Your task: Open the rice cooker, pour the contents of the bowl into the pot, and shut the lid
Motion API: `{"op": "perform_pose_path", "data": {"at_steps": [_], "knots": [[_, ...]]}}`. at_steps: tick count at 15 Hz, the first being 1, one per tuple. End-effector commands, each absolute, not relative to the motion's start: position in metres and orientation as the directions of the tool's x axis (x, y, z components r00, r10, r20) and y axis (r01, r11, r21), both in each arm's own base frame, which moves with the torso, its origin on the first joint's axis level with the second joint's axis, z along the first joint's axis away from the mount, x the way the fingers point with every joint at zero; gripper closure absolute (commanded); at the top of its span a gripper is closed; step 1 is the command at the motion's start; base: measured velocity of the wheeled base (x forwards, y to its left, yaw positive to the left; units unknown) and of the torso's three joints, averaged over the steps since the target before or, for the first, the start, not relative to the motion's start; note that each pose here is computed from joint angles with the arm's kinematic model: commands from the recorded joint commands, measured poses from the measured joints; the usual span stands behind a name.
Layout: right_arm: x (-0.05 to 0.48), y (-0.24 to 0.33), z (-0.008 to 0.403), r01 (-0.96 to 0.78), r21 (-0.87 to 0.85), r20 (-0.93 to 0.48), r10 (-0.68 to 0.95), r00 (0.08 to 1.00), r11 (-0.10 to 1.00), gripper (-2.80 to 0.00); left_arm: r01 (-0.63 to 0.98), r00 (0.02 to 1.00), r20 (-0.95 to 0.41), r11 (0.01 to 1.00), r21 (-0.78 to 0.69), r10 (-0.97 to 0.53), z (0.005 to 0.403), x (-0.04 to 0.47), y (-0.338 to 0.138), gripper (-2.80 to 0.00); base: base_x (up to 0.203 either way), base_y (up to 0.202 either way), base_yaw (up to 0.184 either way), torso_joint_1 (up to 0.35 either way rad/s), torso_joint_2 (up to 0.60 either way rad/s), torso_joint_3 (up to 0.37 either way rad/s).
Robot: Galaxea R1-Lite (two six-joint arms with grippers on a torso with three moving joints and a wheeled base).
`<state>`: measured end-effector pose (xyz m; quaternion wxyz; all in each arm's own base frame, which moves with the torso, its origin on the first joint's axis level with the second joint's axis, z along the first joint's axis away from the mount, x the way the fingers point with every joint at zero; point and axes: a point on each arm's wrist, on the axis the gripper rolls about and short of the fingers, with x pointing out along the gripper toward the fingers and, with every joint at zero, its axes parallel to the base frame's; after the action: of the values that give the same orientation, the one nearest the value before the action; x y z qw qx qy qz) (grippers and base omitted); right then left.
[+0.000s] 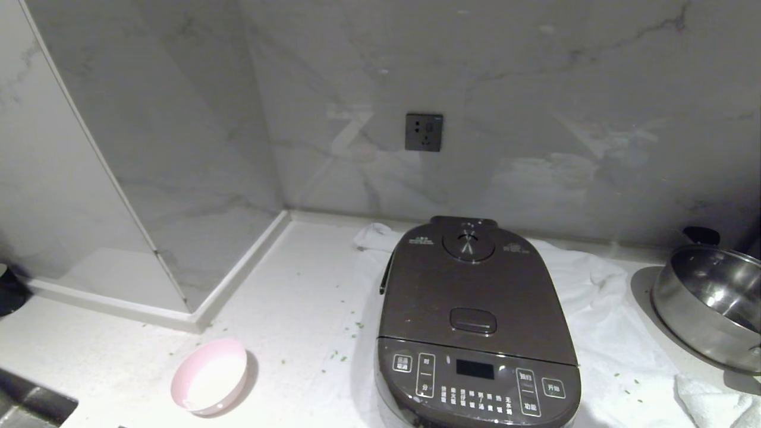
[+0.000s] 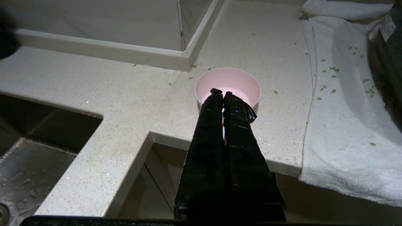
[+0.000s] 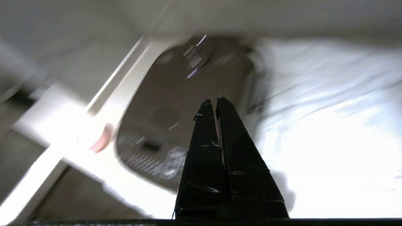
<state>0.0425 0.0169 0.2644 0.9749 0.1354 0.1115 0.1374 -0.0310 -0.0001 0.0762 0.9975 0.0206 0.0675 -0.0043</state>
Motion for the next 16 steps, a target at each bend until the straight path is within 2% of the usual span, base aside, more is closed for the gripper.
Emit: {"op": "perform_pose_path", "data": {"at_steps": [1,8,12,14,16], "knots": [[0.002,-0.003,0.277,-0.188,0.237,-0.016,0.198,0.98,0.953,0.0,0.012,0.991,-0.135,0.999,0.04,-0.006,0.076,-0.031,0.0,0.0,0.0,0.0,0.0,0.0,0.0,0.0],[-0.057,-0.008,0.259,0.096,0.069,0.092,-0.102,0.99,0.993,0.0,0.011,0.991,-0.135,0.999,0.034,-0.006,0.076,-0.031,0.0,0.0,0.0,0.0,0.0,0.0,0.0,0.0],[-0.087,-0.005,0.226,0.082,-0.031,0.181,-0.075,0.981,0.996,0.0,0.01,0.991,-0.134,1.0,0.03,-0.006,0.076,-0.031,0.0,0.0,0.0,0.0,0.0,0.0,0.0,0.0],[-0.093,-0.003,0.192,0.046,-0.051,0.17,-0.037,0.985,0.998,0.0,0.009,0.991,-0.135,1.0,0.03,-0.005,0.076,-0.031,0.0,0.0,0.0,0.0,0.0,0.0,0.0,0.0],[-0.085,-0.001,0.161,0.028,-0.031,0.072,-0.026,0.997,0.999,0.0,0.008,0.991,-0.135,1.0,0.025,-0.005,0.076,-0.031,0.0,0.0,0.0,0.0,0.0,0.0,0.0,0.0]]}}
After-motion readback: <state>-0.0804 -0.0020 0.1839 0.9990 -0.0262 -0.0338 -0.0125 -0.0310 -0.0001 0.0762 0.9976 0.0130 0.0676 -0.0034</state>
